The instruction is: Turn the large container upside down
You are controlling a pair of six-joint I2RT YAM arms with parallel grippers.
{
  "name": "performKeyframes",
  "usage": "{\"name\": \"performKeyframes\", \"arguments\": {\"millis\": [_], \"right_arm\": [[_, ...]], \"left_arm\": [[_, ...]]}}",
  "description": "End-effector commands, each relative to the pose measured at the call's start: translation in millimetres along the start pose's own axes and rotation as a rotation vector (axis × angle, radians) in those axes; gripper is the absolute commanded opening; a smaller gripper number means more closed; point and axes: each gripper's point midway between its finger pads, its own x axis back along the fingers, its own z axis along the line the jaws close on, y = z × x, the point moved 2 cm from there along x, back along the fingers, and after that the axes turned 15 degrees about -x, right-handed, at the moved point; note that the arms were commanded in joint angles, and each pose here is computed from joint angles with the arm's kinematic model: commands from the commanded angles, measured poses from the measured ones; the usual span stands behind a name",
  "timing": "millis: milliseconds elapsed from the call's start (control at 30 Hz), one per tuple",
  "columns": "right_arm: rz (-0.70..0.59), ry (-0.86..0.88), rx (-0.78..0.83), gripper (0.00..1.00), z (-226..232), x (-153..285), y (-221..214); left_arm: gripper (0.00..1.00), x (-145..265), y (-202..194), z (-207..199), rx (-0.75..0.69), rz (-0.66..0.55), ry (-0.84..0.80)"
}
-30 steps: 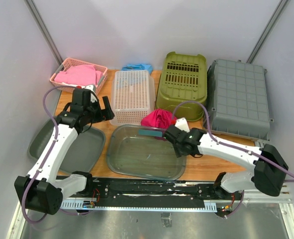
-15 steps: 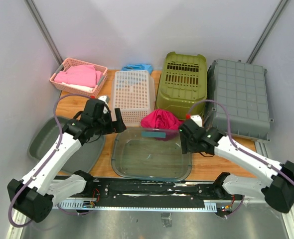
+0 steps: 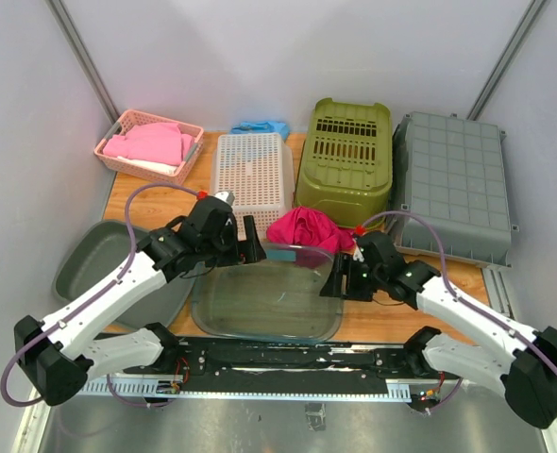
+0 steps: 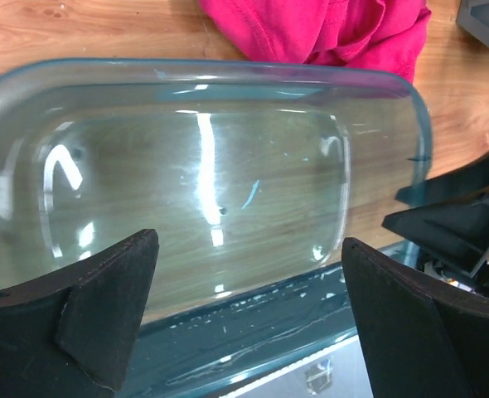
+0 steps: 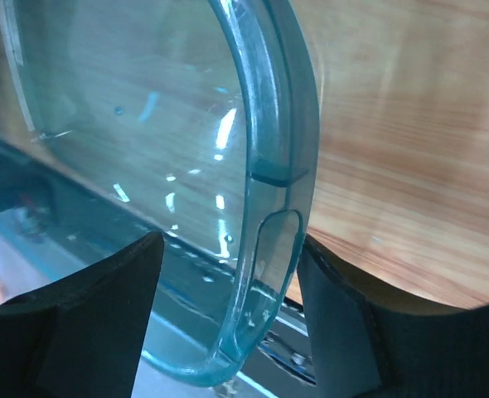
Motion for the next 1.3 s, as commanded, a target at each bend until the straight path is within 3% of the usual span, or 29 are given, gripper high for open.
{"name": "performKeyframes", "arguments": {"millis": [0,167,367,633,800,967,1267], "right_arm": [[0.076,0.257,-0.002,0.66,62.0,2.7,6.4],[-0.127,-0.004,0.104,0.69,32.2,33.1,48.9],[-0.475,-0.318,-0.010,0.70,-28.9,100.5,112.8],[-0.545,-0.310,-0.161,0.68,-43.1,125.7,150.6],[-0.573,-0.268,-0.162,0.68,-41.7,135.5,155.8],[-0.595,-0.244,-0.155,0.68,-42.4,143.7,154.6],[-0.606,-0.238,-0.151,0.68,-45.0,146.5,152.4]], "left_arm": [[0.97,5.6,9.1,-15.1,0.043,-0.036,-0.024],[0.99,-8.9,-13.0,-44.4,0.002,0.013,-0.039],[0.99,-32.3,-19.3,-97.9,-0.006,-0.011,-0.091],[0.99,-79.2,-31.6,-172.5,-0.123,0.019,-0.068],[0.95,-113.2,-45.4,-178.3,-0.184,0.021,0.073],[0.83,-137.4,-59.4,-176.3,-0.212,0.047,0.175],[0.40,-155.8,-77.5,-186.5,-0.253,0.089,0.188]]}}
